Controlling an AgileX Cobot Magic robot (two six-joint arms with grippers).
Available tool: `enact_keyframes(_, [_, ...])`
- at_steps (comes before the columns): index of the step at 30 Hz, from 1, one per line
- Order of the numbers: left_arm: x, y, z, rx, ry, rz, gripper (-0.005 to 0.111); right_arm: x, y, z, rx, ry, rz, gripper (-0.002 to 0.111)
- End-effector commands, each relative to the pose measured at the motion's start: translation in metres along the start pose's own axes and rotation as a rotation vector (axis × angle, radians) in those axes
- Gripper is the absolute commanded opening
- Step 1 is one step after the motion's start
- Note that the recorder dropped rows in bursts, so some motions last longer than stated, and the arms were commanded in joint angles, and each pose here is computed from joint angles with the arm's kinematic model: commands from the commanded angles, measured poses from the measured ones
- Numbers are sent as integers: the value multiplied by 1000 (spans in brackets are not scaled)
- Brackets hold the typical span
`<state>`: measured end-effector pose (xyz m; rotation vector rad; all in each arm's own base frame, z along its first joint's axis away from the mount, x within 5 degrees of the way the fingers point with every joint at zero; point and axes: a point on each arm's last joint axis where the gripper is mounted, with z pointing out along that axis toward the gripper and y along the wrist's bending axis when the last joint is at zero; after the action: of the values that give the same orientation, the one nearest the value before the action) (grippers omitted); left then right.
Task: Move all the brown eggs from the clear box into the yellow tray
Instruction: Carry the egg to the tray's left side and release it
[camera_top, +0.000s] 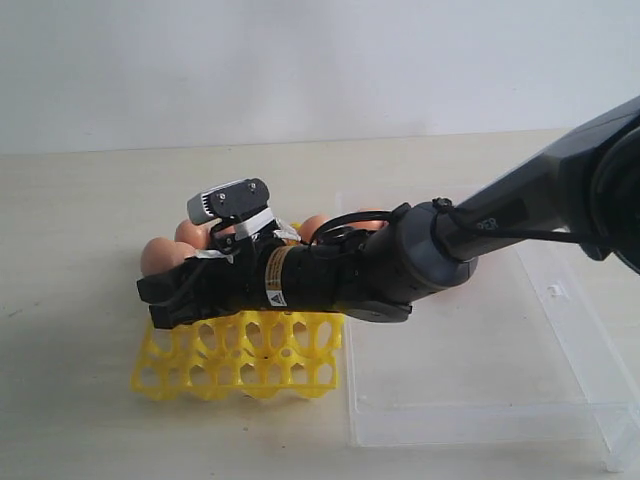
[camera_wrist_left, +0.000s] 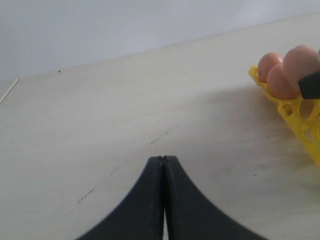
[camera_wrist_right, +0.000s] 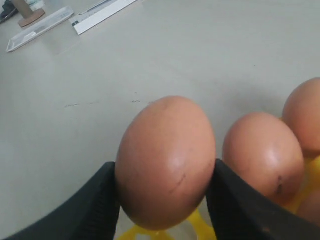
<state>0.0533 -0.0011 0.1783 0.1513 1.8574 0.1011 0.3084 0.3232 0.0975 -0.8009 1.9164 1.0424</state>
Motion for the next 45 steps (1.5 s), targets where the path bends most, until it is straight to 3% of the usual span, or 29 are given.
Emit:
enact_keyframes(1, [-2, 0, -1, -3, -19, -13, 0, -8, -1, -5, 56, 27, 41, 0])
enact_keyframes(12, [-2, 0, -1, -3, -19, -13, 0, -2, -1, -5, 51, 86, -15, 1])
enact_keyframes(23, [-2, 0, -1, -3, -19, -13, 0, -3, -4, -5, 77, 69, 11, 42])
enact_keyframes(31, [-2, 0, -1, -3, -19, -13, 0, -3, -4, -5, 84, 71, 6, 46])
enact_keyframes(38, [-2, 0, -1, -3, -19, -13, 0, -1, -5, -5, 97, 83, 6, 67])
enact_keyframes(45, [-2, 0, -1, -3, -19, -13, 0, -9, -4, -9, 138, 94, 8, 66])
